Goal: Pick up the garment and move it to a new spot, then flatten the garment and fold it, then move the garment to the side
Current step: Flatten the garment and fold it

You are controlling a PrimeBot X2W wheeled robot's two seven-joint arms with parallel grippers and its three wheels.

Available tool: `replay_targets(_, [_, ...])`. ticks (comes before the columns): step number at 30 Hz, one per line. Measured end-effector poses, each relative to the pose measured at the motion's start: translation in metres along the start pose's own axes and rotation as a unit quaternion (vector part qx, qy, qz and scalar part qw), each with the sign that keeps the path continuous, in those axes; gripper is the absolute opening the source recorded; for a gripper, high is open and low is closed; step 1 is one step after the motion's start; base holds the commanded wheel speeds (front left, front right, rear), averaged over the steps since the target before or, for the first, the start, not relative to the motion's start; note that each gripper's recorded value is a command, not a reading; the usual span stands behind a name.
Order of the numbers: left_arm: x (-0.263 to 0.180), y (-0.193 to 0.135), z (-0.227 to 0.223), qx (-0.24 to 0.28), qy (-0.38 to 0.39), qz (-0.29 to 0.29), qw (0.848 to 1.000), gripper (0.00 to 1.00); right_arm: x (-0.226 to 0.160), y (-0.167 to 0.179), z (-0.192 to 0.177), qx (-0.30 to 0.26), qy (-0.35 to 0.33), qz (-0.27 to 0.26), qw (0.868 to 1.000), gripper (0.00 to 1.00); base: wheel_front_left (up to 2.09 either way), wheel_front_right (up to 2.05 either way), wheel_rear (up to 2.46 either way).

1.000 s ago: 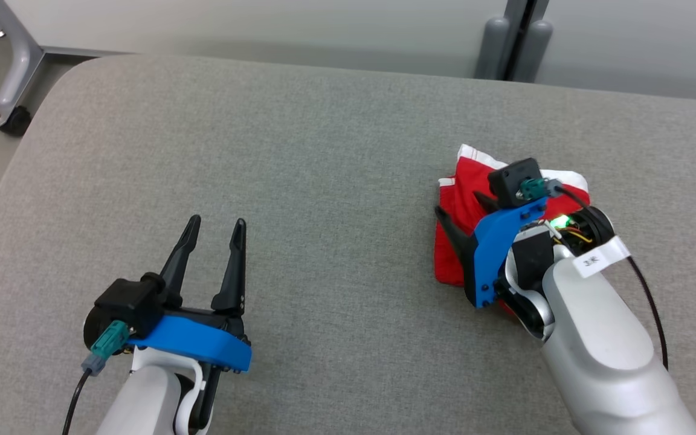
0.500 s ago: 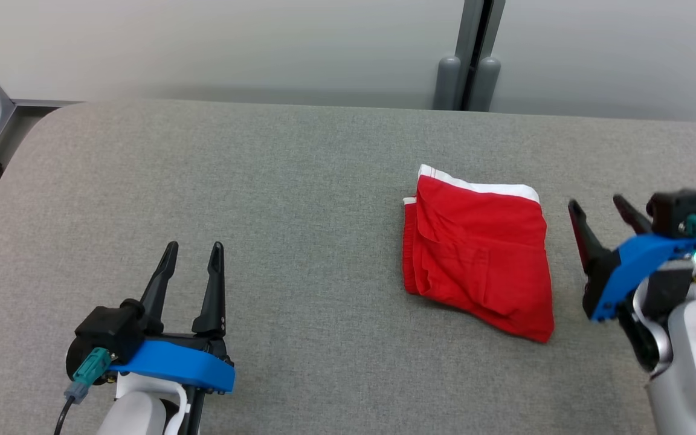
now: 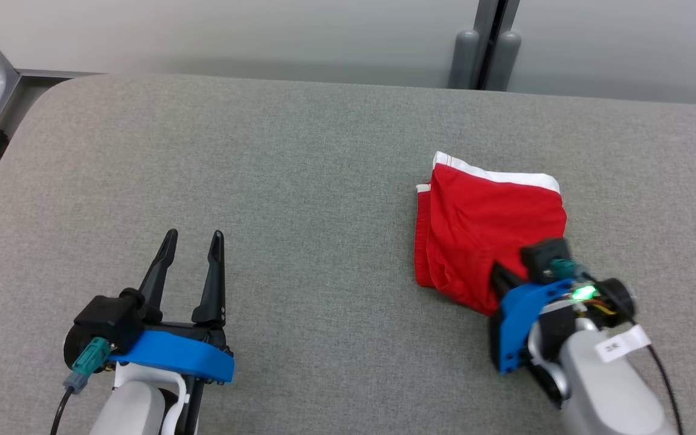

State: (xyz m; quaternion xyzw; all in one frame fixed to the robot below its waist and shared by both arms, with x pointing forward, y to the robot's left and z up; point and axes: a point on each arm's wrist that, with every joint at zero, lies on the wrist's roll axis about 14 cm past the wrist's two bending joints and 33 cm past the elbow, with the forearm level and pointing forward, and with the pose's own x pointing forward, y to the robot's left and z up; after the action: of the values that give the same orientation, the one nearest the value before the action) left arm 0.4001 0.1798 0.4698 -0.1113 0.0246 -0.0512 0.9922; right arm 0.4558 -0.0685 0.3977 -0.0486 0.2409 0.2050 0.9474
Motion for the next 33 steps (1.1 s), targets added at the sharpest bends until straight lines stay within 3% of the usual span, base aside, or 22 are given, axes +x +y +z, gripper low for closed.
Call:
replay_targets(9, [-0.001, -0.001, 0.007, 0.001, -0.010, 0.001, 1.000, 1.00, -0.015, 0.109, 0.008, -0.021, -0.013, 0.151, 0.988, 0.00, 0.00, 0.00, 0.00])
replay_targets(13, [-0.003, -0.002, 0.007, -0.002, -0.011, 0.004, 1.000, 1.00, -0.031, 0.118, 0.020, -0.005, -0.038, 0.174, 0.984, 0.03, 0.00, 0.00, 0.00])
replay_targets(14, [-0.003, -0.002, 0.007, -0.004, -0.011, 0.005, 1.000, 1.00, -0.034, 0.112, 0.028, 0.003, -0.056, 0.169, 0.984, 0.47, 0.00, 0.00, 0.00])
replay_targets(15, [-0.003, -0.002, 0.008, -0.005, -0.012, 0.005, 1.000, 1.00, -0.037, 0.104, 0.039, 0.016, -0.078, 0.159, 0.984, 1.00, 0.00, 0.00, 0.00])
replay_targets(22, [-0.004, -0.004, 0.012, -0.005, -0.019, 0.005, 1.000, 1.00, -0.077, 0.018, 0.081, 0.070, -0.203, 0.030, 0.976, 1.00, 0.00, 0.00, 0.00])
replay_targets(29, [-0.009, -0.012, 0.011, -0.005, -0.019, 0.001, 1.000, 1.00, -0.132, -0.061, 0.083, 0.079, -0.256, -0.110, 0.957, 1.00, 0.00, 0.00, 0.00])
replay_targets(33, [-0.011, -0.015, 0.010, -0.002, -0.017, -0.003, 1.000, 1.00, -0.150, -0.083, 0.074, 0.090, -0.257, -0.154, 0.950, 1.00, 0.00, 0.00, 0.00])
